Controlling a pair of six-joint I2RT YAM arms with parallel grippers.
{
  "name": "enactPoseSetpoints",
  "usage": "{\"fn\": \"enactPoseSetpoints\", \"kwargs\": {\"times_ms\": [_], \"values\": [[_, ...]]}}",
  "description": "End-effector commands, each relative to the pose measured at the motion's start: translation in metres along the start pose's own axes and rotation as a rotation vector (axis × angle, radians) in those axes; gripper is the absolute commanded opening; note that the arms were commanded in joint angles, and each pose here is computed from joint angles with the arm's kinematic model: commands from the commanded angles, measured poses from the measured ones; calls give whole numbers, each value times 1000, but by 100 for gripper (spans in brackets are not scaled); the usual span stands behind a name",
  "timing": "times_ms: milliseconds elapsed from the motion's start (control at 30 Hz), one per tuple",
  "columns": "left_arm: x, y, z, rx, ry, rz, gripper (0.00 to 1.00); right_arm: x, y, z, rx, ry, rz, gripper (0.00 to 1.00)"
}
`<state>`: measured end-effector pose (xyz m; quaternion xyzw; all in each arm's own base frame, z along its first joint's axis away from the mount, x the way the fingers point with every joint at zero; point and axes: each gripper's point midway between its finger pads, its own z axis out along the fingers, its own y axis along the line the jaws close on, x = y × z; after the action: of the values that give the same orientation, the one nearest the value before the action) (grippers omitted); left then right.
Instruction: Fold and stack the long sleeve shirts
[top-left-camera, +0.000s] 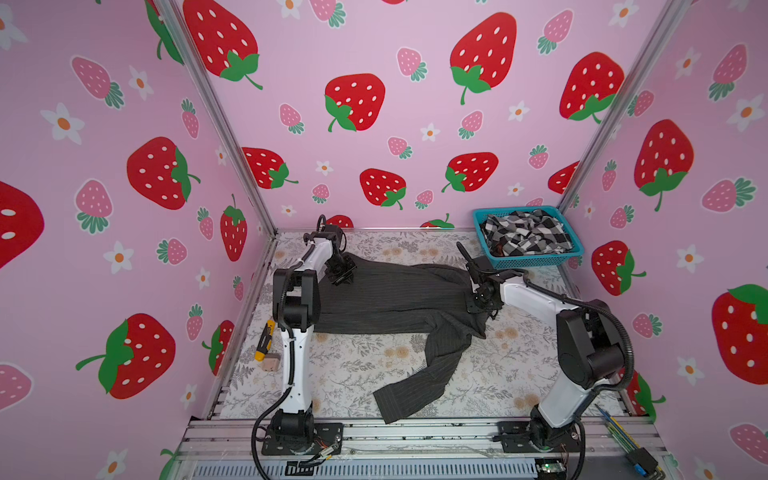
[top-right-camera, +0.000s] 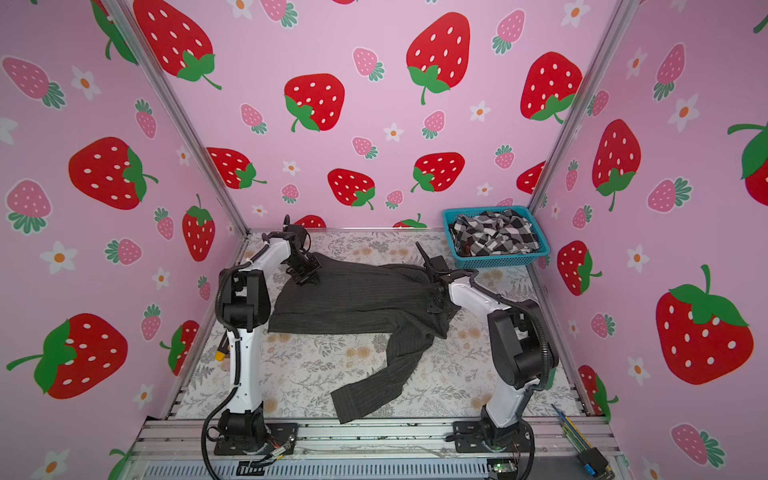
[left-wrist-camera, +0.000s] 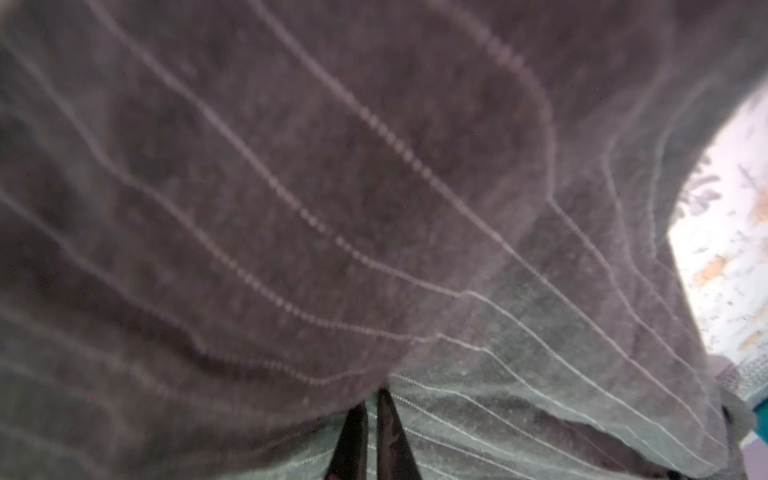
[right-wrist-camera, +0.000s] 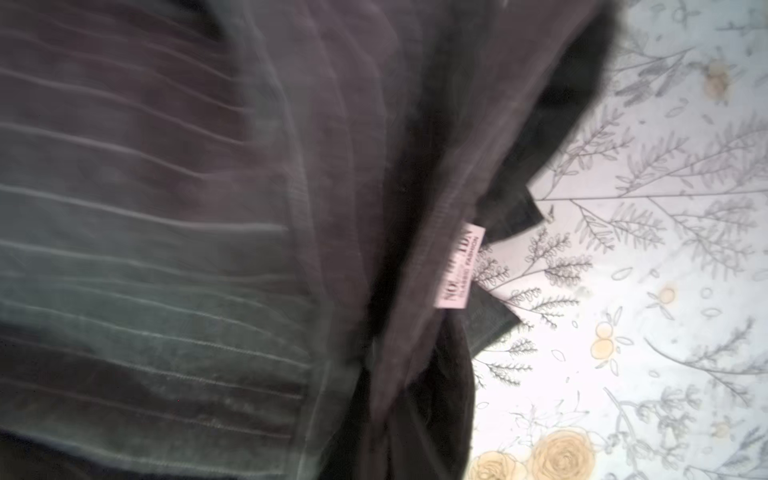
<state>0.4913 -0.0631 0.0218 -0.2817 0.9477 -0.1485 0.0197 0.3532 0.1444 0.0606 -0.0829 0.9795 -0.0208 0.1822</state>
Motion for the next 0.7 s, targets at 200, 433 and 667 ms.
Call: {"fn": "enactPoseSetpoints", "kwargs": {"times_ms": [200, 433, 667], "values": [[-1, 120, 0, -188, 34, -184, 7, 26, -63, -5, -4, 5, 233, 1], [1, 106, -9, -120, 35, -167, 14, 35, -60, 32, -7, 88, 236, 30], [21, 34, -73, 60, -27, -28, 43, -23, -28, -52, -88, -127, 116, 72]]}}
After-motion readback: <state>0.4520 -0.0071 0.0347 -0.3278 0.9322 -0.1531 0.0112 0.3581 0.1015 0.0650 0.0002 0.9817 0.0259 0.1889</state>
